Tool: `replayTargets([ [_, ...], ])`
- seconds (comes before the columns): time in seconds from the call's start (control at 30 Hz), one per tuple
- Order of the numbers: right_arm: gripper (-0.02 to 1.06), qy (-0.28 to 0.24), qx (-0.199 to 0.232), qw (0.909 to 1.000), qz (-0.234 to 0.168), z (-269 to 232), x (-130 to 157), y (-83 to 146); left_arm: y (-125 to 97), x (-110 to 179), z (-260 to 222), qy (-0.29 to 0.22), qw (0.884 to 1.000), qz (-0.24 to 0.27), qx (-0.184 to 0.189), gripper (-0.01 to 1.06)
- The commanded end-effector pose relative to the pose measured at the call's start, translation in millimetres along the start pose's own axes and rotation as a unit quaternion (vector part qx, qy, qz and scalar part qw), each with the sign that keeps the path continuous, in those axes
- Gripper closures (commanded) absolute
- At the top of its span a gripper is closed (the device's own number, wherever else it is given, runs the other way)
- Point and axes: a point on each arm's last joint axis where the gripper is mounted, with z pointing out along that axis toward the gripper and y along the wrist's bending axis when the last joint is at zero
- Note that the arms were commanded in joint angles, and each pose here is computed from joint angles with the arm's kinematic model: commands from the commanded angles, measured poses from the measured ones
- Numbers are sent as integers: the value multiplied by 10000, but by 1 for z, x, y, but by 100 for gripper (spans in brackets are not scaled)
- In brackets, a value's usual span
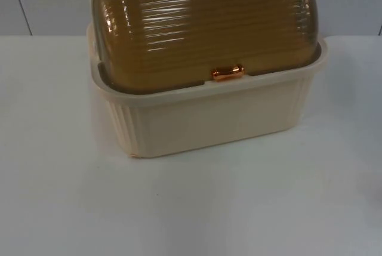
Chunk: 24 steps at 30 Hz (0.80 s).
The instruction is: Open the box lid with the left hand, place the block into the box with the right hand, then close the box lid with the left hand.
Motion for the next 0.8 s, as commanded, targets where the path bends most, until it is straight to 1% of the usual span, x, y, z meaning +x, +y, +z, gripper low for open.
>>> replayTargets([
  [0.0, 0, -186, 28, 9998, -31, -2, -7, -1, -4, -3, 4, -60, 9996, -223, 167, 0],
  [0.03, 0, -168, 31, 9998, -31, -2, -7, -1, -5, -3, 6, -41, 9995, -254, 202, 0],
  [0.07, 0, -169, 30, 9998, -32, -2, -7, -1, -10, -5, 9, -3, 9990, -217, 387, 0],
  [0.1, 0, -169, 30, 9998, -32, -2, -7, -1, -10, -5, 9, -3, 9990, -217, 387, 0],
  [0.17, 0, -172, 37, 9998, -40, -2, -7, -1, -21, -10, 14, 31, 9968, -231, 771, 0],
  [0.23, 0, -203, 32, 9998, -40, -2, -7, -1, -36, -21, 19, 20, 9928, -64, 1199, 0],
  [0.27, 0, -225, 29, 9997, -41, -2, -8, -1, -42, -26, 22, -5, 9910, 27, 1336, 0],
  [0.3, 0, -225, 29, 9997, -41, -2, -8, -1, -42, -26, 22, -5, 9910, 27, 1336, 0],
  [0.37, 0, -260, 24, 9996, -59, -2, -9, -1, -56, -37, 33, -7, 9877, 247, 1544, 0],
  [0.43, 0, -261, 35, 9996, -73, -2, -9, -1, -69, -46, 44, 93, 9836, 500, 1729, 0],
  [0.47, 0, -261, 35, 9996, -73, -2, -9, -1, -69, -46, 44, 93, 9836, 500, 1729, 0],
  [0.5, 0, -261, 35, 9996, -73, -2, -9, -1, -78, -49, 50, 167, 9807, 664, 1834, 0],
  [0.53, 0, -261, 35, 9996, -73, -2, -9, -1, -87, -52, 55, 257, 9770, 832, 1945, 0],
  [0.6, 0, -261, 35, 9996, -73, -2, -9, -1, -112, -56, 62, 463, 9655, 1371, 2166, 0],
  [0.63, 0, -261, 35, 9996, -73, -2, -9, -1, -112, -56, 62, 463, 9655, 1371, 2166, 0],
  [0.67, 0, -261, 35, 9996, -73, -2, -9, -1, -117, -56, 63, 507, 9621, 1517, 2210, 0],
  [0.7, 0, -252, 37, 9996, -73, -2, -8, -1, -126, -55, 64, 581, 9552, 1828, 2252, 0],
  [0.73, 0, -252, 37, 9996, -73, -2, -8, -1, -145, -52, 63, 629, 9411, 2337, 2362, 0],
  [0.77, 0, -232, 40, 9997, -73, -2, -8, -1, -158, -48, 62, 694, 9296, 2667, 2446, 0],
])
